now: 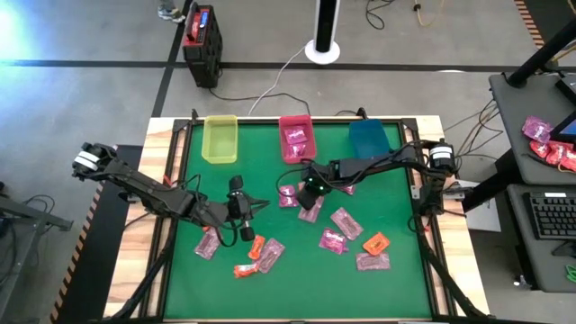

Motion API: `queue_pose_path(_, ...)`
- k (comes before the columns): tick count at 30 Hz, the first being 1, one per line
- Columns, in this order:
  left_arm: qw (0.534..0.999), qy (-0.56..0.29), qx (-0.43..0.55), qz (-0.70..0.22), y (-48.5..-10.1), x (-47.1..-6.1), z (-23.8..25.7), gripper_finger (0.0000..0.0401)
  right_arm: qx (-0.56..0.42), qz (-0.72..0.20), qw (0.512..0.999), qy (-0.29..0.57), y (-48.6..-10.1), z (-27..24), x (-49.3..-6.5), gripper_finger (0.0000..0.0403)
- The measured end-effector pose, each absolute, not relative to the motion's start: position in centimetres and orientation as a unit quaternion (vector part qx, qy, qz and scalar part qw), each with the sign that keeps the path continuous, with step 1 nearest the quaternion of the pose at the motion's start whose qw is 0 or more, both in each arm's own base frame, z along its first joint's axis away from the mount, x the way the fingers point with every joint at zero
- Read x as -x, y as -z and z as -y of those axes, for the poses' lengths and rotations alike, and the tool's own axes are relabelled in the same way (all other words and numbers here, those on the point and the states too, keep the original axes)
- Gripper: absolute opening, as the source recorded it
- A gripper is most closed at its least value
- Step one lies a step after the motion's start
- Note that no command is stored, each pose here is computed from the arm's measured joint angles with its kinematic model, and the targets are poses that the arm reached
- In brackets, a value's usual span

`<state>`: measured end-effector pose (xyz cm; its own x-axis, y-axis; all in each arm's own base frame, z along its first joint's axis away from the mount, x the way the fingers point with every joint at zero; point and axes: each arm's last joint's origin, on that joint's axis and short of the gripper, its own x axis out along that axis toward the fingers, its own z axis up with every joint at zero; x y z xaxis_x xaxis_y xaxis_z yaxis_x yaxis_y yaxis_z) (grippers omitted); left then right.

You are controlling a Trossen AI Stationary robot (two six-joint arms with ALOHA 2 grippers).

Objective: Sort candy by brand, put in halloween buckets
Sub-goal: Put the orange candy into the blue bin

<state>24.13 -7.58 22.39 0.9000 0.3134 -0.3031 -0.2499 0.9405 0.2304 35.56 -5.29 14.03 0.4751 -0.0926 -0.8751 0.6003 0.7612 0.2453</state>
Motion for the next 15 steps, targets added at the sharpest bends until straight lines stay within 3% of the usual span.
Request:
queue_pose_path(4, 0.970, -0.145, -0.093, -0.171, -22.4, -24.1, 7.6, 0.0000, -0.268, -0.465, 0.818, 0.209, -14.1, 5.2, -35.6, 0.0011)
queue_pose_path(15, 0.970, -0.145, -0.092, -0.172, -22.3, -24.1, 7.6, 0.0000, -0.265, -0.444, 0.833, 0.198, -16.1, 5.1, -35.4, 0.0009)
